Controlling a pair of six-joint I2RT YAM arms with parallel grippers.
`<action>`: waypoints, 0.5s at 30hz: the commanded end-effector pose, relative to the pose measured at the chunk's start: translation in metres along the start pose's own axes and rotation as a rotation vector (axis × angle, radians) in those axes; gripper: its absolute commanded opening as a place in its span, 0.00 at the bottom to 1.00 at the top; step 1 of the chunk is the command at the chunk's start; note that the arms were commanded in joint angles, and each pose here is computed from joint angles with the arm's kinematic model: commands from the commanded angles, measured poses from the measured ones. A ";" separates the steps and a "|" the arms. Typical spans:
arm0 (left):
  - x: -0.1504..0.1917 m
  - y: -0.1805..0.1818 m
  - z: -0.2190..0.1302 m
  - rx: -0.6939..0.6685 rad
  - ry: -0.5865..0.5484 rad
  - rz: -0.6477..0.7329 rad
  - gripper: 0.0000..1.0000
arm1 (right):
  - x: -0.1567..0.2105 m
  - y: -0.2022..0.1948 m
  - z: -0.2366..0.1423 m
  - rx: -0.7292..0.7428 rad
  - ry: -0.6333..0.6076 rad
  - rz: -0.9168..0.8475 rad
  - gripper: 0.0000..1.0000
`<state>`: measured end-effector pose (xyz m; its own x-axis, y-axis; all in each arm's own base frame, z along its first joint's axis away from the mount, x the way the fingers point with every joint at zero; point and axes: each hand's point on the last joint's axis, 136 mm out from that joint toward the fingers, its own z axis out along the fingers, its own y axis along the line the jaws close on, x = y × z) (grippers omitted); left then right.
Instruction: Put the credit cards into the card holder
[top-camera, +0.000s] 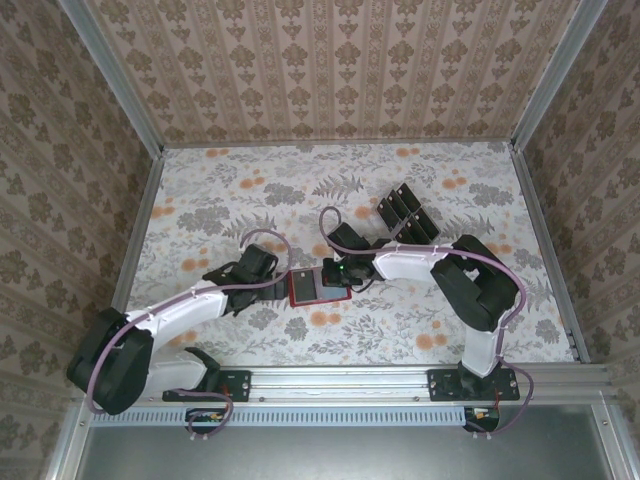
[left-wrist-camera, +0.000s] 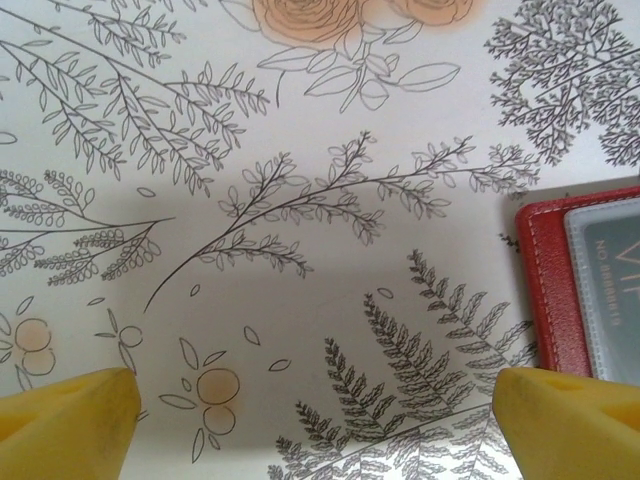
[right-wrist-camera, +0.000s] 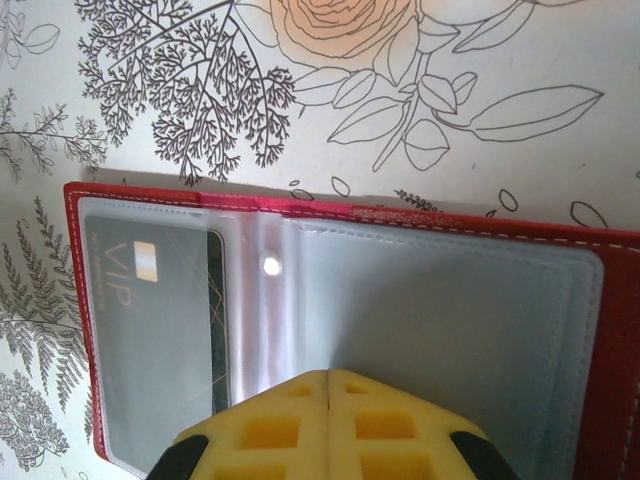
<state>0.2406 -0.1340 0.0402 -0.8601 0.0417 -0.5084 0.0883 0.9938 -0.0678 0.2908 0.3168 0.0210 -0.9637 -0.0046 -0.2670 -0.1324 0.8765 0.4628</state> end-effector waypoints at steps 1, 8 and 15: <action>-0.003 0.001 -0.004 -0.006 0.006 -0.012 1.00 | 0.015 -0.020 0.001 0.060 0.023 0.028 0.01; 0.002 -0.001 0.003 0.002 0.027 -0.002 1.00 | 0.015 -0.007 -0.013 0.013 -0.013 0.019 0.01; 0.009 -0.004 0.011 0.011 0.053 0.004 1.00 | 0.009 0.019 -0.028 -0.028 -0.039 -0.045 0.01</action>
<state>0.2368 -0.1353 0.0279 -0.8817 0.0554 -0.4686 0.0944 0.9937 -0.0602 0.2738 0.3169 0.0358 -0.9573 -0.0027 -0.2891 -0.1491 0.8613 0.4857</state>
